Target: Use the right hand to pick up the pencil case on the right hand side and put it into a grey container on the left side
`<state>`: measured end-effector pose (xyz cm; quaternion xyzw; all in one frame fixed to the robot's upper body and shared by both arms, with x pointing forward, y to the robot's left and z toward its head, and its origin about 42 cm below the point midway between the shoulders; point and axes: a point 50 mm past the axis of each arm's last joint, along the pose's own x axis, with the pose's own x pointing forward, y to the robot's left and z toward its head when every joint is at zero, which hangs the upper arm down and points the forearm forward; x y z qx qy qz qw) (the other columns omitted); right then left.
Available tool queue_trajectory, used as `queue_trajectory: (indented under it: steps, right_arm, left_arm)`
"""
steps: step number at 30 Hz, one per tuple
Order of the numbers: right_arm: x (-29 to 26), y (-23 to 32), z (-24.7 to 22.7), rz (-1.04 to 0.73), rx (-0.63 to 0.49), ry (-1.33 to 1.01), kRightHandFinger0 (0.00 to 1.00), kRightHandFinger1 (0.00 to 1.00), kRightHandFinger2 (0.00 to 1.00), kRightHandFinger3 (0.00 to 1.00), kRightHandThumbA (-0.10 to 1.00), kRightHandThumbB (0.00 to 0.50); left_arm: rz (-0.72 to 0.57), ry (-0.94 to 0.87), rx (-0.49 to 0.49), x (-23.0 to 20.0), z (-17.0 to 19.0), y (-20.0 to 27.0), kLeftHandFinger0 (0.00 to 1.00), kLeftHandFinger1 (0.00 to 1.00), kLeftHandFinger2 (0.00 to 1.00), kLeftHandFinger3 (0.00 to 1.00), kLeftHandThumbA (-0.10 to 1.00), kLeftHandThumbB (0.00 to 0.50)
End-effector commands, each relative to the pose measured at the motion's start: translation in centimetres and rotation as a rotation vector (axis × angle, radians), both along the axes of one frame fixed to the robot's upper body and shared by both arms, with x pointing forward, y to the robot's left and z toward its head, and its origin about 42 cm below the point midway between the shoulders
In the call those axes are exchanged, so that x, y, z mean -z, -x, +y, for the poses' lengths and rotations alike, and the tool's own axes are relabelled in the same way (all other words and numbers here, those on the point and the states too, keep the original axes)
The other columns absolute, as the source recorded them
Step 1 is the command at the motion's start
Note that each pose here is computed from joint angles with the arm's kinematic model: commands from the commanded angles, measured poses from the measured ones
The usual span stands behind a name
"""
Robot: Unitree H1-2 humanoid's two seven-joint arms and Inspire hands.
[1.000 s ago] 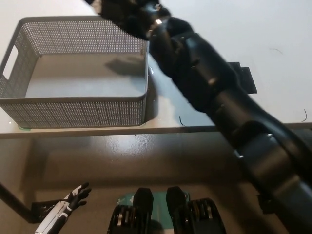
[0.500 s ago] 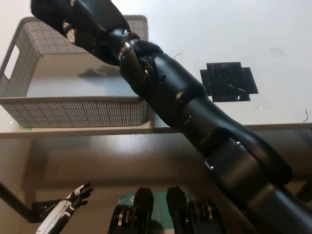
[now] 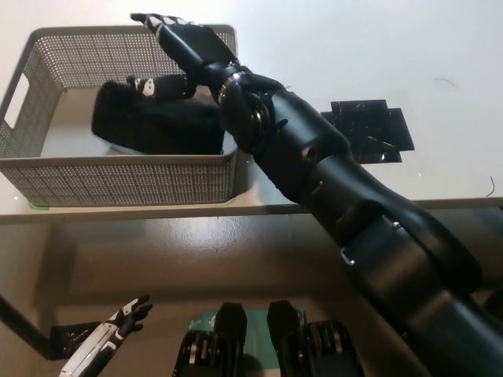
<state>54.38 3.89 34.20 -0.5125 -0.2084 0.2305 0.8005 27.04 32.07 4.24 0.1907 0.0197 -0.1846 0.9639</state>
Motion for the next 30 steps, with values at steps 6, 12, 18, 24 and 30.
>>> queue_trajectory:
  steps: [6,12,18,24,30]
  right_arm:
    - [-3.9,-0.5,-0.6,-0.015,-0.035,-0.034,1.00,1.00,1.00,1.00,1.00,0.500]
    - [-5.2,-0.5,-2.2,-0.056,-0.044,-0.082,1.00,1.00,1.00,1.00,1.00,0.462]
    - [-6.3,-0.2,-5.7,-0.091,-0.049,-0.237,1.00,1.00,1.00,1.00,1.00,0.441]
    - [-7.0,0.7,-11.1,-0.070,-0.016,-0.521,1.00,1.00,1.00,1.00,1.00,0.448]
    - [-6.1,2.1,-16.5,-0.067,0.035,-0.674,1.00,1.00,1.00,1.00,1.00,0.447]
  left_arm:
    - [-0.019,-0.032,0.013,-1.3,0.7,-0.8,1.00,1.00,1.00,1.00,1.00,0.398]
    - [-0.021,-0.044,0.022,-1.3,0.7,-0.6,1.00,1.00,1.00,1.00,1.00,0.372]
    - [-0.003,-0.029,0.020,-1.1,0.9,-0.5,1.00,1.00,1.00,1.00,1.00,0.370]
    - [-0.003,-0.031,0.021,-0.9,0.9,-0.4,1.00,1.00,1.00,1.00,1.00,0.349]
    - [0.006,-0.018,0.016,-0.5,1.0,0.0,1.00,1.00,1.00,1.00,1.00,0.334]
